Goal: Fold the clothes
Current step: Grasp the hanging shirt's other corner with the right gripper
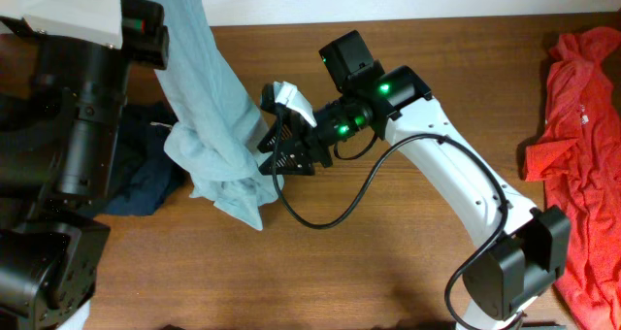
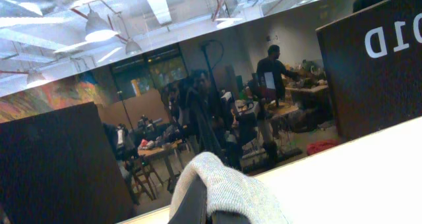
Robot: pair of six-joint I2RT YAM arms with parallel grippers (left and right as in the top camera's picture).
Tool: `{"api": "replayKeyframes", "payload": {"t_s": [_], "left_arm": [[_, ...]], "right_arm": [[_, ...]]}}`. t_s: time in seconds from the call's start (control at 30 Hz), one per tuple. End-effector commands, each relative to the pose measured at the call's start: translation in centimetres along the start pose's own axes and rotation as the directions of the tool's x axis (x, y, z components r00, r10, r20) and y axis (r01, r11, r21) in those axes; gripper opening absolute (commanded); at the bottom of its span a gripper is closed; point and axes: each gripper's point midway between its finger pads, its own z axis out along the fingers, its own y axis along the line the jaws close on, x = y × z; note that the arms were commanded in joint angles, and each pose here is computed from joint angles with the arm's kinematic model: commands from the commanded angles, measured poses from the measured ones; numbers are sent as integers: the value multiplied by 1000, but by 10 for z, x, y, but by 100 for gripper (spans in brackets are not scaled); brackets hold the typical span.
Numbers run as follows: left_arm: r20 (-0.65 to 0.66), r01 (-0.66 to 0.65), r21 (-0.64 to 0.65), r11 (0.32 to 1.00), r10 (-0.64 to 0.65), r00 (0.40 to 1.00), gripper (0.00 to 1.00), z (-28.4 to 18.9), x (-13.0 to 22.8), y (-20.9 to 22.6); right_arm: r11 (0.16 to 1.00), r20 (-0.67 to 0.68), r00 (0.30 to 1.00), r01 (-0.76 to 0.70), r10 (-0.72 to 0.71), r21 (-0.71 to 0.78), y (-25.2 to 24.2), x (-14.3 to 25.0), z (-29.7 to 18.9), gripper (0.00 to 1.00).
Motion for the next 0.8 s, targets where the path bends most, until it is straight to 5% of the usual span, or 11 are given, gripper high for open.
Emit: {"api": "replayKeyframes", "payload": {"t_s": [0.0, 0.77], "left_arm": [[40, -3, -32, 999, 4, 999, 0, -11, -17, 12], [27, -6, -27, 1000, 7, 1000, 0, -11, -13, 11]], "right_arm": [[995, 57, 998, 31, -26, -95, 16, -11, 2, 59], [971, 97, 992, 97, -77, -218, 45, -22, 19, 57]]}}
